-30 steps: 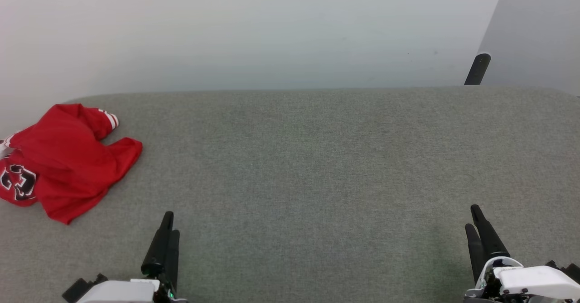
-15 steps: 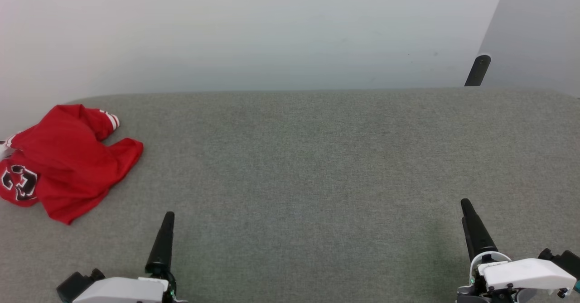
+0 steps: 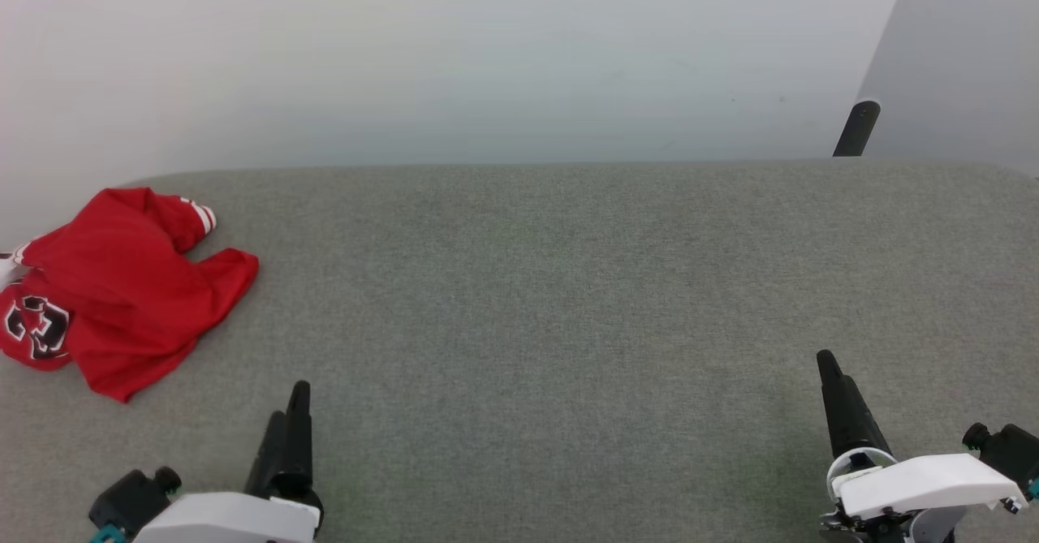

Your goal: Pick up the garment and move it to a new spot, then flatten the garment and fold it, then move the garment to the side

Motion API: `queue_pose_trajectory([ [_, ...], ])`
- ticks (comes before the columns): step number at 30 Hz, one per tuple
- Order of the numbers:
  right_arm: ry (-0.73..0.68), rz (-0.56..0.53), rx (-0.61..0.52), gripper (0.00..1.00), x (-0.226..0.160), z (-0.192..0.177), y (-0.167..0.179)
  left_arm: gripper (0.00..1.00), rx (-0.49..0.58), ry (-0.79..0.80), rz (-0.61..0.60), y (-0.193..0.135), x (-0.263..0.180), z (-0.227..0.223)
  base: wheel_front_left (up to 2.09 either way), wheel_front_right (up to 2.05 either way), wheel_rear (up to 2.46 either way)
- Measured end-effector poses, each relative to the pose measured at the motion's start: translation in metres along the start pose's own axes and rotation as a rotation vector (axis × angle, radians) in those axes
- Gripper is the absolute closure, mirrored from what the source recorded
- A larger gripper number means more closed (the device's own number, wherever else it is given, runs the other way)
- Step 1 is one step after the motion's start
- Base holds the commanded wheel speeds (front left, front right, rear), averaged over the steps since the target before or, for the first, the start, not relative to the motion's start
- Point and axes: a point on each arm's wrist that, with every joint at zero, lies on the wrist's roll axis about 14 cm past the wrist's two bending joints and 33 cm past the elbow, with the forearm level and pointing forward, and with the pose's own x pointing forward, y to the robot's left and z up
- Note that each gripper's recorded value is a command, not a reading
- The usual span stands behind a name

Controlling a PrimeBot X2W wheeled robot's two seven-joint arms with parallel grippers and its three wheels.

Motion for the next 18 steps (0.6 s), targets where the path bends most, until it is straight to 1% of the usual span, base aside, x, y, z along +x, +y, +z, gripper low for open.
queue_pose_trajectory([
  [7,-0.004,0.016,-0.221,0.00,0.000,0.002,0.001,0.00,0.200,-0.044,-0.010,-0.004,-0.001,0.010,0.00,0.00,0.00],
  [14,-0.018,0.034,-0.402,0.00,0.001,0.004,0.006,0.00,0.400,-0.083,-0.038,-0.011,-0.003,0.018,0.00,0.00,0.00],
  [18,-0.033,0.038,-0.477,0.00,0.001,0.008,0.007,0.00,0.489,-0.107,-0.053,-0.016,-0.005,0.022,0.00,0.00,0.00],
])
